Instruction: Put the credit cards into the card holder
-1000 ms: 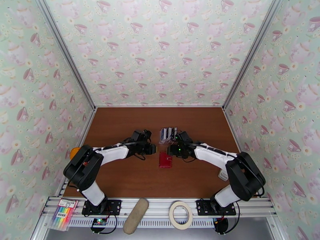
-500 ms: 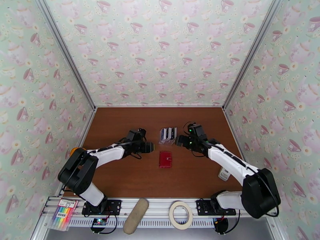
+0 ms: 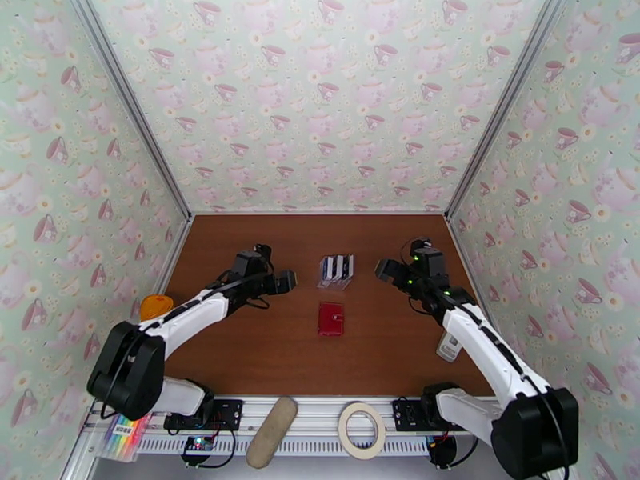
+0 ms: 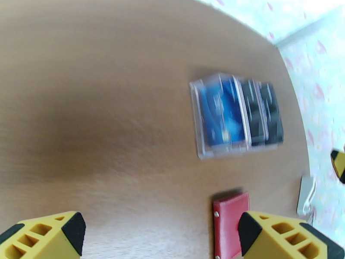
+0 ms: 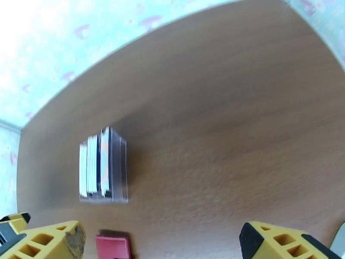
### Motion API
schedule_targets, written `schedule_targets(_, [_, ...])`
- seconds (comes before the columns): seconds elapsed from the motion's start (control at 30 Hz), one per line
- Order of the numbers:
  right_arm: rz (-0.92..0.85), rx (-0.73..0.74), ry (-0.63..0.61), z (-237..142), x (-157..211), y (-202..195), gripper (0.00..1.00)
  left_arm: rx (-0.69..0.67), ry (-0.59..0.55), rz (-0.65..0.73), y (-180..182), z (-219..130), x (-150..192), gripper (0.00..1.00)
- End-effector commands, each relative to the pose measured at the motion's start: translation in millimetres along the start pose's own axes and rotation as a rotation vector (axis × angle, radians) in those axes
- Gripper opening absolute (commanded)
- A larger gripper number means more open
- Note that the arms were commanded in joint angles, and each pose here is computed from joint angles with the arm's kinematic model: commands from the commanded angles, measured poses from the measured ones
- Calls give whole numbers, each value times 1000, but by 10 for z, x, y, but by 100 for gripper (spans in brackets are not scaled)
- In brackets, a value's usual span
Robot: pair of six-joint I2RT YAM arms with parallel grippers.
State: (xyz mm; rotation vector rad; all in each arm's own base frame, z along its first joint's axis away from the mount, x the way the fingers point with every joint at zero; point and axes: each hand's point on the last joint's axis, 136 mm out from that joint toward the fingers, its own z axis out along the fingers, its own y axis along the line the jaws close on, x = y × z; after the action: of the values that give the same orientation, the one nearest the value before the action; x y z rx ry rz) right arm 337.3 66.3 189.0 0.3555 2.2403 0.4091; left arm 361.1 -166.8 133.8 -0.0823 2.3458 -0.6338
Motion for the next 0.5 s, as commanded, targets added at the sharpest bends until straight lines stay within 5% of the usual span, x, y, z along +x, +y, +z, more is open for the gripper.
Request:
schedule_targets(0.0, [-63, 10, -136, -126, -207, -45, 100, -53, -122, -26, 119, -203, -367, 100])
schedule_targets(0.23, [-96, -44, -238, -286, -334, -11, 100, -184, -342, -156, 679, -668, -751, 100])
schedule_targets(0.47, [-141, -107, -325, -214, -400, 69, 93, -370, -616, 79, 941, -1182, -915, 100])
